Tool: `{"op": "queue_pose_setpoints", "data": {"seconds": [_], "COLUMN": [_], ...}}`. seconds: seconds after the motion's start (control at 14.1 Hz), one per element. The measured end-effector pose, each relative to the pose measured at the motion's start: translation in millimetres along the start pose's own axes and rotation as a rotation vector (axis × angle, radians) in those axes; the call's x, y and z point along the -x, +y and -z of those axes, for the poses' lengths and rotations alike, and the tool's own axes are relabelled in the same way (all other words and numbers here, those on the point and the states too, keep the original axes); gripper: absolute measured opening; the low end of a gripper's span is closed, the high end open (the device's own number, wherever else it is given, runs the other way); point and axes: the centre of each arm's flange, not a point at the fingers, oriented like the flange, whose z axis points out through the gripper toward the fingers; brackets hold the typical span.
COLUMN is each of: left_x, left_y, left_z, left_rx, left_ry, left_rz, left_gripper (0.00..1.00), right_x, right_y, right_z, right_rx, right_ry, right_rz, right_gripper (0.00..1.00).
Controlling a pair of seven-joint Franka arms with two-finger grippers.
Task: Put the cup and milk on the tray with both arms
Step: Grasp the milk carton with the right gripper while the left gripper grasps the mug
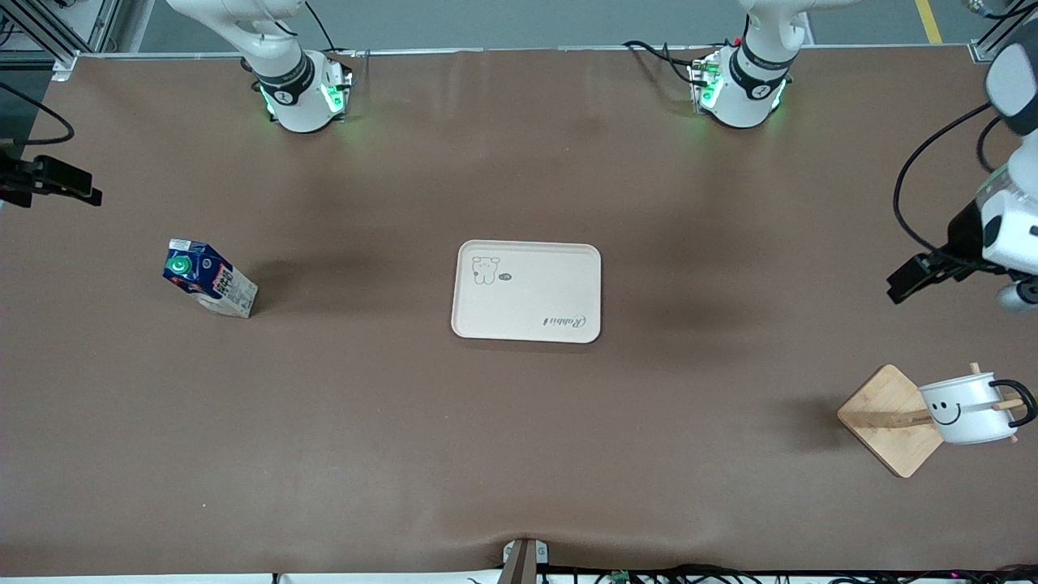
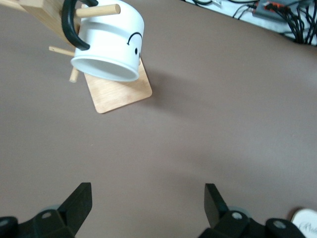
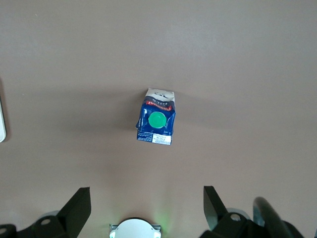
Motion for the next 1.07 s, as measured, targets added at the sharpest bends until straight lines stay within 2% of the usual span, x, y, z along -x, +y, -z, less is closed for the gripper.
{"op": "queue_pose_setpoints", "data": {"seconds": [0.21, 0.43, 0.64, 0.78, 1.07], "left_x": [0.5, 1.8, 8.8, 6.4, -2.2], "left_y": [-8.9, -25.5, -39.8, -47.4, -54.5], "left_z": [-29.7, -57.9, -96.3, -118.8, -156.9], "left_rx": [0.026, 0.05, 0.083, 0.101, 0.1], "left_ry": [0.06, 0.133, 0.21, 0.25, 0.322], "left_rz": [0.04, 0.061, 0.08, 0.091, 0.051], "left_gripper": [1.0, 1.0, 1.0, 1.0, 0.96], "right_x": [-7.2, -30.9, -55.9, -70.9, -79.6], "right_y": [7.2, 15.0, 14.1, 14.7, 13.0], "right_z": [-19.2, -54.8, -109.1, -137.4, -185.3], "right_rx": [-0.009, -0.014, -0.02, -0.016, -0.011], "right_ry": [-0.062, -0.113, -0.216, -0.226, -0.196], "right_rz": [-0.013, -0.023, -0.041, -0.045, -0.038], "right_gripper": [1.0, 1.0, 1.0, 1.0, 1.0]}}
